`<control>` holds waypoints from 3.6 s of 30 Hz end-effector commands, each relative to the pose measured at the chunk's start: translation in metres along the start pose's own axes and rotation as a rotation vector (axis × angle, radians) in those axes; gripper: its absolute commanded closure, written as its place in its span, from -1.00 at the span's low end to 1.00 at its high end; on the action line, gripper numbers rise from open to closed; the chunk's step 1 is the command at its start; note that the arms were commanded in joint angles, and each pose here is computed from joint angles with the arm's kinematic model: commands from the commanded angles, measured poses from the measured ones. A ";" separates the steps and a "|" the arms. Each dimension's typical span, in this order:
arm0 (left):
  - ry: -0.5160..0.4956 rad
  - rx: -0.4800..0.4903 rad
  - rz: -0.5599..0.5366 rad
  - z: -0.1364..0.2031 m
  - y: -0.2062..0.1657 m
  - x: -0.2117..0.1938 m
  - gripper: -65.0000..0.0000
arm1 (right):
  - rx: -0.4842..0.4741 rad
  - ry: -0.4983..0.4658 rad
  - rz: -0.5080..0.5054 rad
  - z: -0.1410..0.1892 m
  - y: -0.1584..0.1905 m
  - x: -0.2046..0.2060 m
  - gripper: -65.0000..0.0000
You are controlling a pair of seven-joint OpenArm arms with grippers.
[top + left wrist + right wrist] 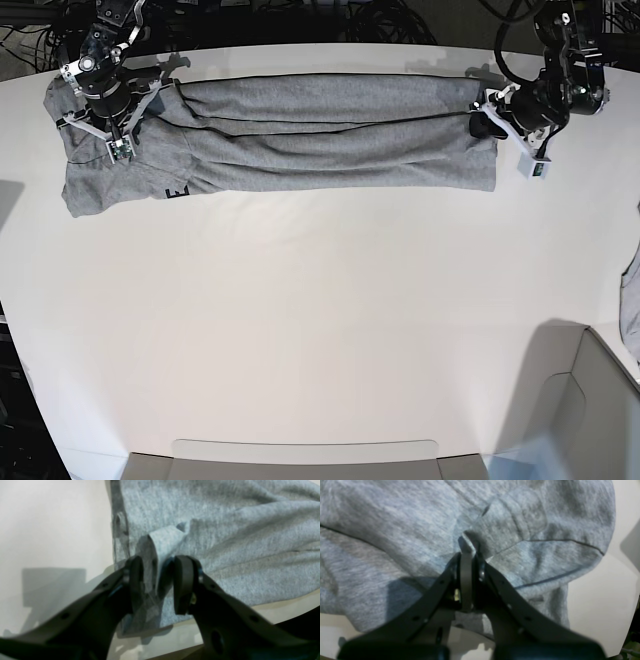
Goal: Fold the T-shirt properly
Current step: 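Lower the hem onto the folded shirt and press it flat, then open both grippers and lift them away from the folded strip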
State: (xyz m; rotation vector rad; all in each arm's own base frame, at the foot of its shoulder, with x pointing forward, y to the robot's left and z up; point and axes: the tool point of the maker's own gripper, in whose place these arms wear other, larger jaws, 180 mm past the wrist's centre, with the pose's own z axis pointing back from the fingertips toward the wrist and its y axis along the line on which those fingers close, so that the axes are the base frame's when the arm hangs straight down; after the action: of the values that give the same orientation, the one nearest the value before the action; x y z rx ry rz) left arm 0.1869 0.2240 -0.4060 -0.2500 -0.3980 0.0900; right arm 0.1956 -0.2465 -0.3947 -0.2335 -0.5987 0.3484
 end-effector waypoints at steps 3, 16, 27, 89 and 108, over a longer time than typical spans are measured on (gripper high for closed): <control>-0.057 -0.010 -0.030 0.009 -0.004 0.018 0.29 | -0.007 -0.029 0.014 0.003 -0.005 0.008 1.00; -0.085 -0.012 0.050 0.004 0.022 0.016 0.10 | 0.024 0.006 0.000 -0.006 0.002 -0.005 1.00; -0.005 -0.144 -0.121 -0.020 0.017 -0.010 0.09 | 0.025 0.001 0.002 -0.007 0.001 -0.003 1.00; -0.258 -0.002 -0.069 0.046 0.022 0.096 1.00 | -0.199 -0.264 -0.244 0.031 -0.071 0.063 0.27; -0.180 -0.293 0.052 0.011 -0.132 0.078 1.00 | -0.201 -0.266 -0.242 0.031 -0.072 0.064 0.27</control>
State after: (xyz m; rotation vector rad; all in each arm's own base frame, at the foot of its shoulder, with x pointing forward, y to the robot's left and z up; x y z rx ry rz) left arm 0.2527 0.1101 -0.3428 -0.5344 -0.5453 0.1193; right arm 0.2375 -0.2851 -0.3274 -0.3023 -0.8658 0.0660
